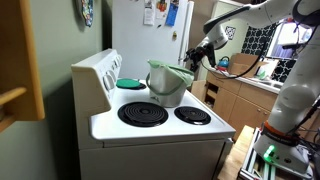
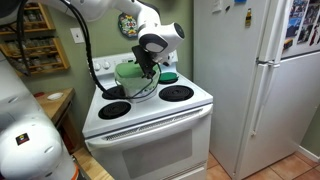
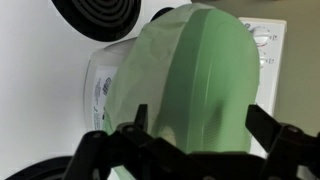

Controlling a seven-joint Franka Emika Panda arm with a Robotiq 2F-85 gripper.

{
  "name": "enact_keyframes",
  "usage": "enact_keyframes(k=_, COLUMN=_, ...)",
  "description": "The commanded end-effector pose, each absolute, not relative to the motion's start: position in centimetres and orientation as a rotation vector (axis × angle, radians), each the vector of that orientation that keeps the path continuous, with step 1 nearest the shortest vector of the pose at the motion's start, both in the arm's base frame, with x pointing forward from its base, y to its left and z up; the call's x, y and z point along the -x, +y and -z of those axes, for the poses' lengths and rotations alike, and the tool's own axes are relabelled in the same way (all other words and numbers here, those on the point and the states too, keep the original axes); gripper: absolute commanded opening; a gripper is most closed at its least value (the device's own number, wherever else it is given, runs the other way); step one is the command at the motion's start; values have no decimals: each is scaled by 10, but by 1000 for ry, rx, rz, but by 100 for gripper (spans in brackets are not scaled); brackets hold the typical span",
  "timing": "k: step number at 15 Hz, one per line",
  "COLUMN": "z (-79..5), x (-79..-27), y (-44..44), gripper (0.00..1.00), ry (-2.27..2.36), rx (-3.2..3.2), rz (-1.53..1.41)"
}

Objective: Open the lid on the bin and take the paper towel out of it

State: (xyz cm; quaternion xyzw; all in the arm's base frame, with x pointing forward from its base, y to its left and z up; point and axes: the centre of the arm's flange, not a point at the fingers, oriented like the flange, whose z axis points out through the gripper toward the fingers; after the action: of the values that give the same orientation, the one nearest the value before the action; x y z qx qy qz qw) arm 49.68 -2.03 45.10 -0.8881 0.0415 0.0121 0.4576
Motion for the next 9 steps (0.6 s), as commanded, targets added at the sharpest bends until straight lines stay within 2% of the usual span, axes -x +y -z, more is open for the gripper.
enact_keyframes(k=1, z=-435, x=-497, y=-22, gripper=100, ry=132, rx=2132, rz=30)
enact_keyframes(k=9, z=-425, x=-509, y=-24, gripper=100, ry=203, rx=2068, rz=105)
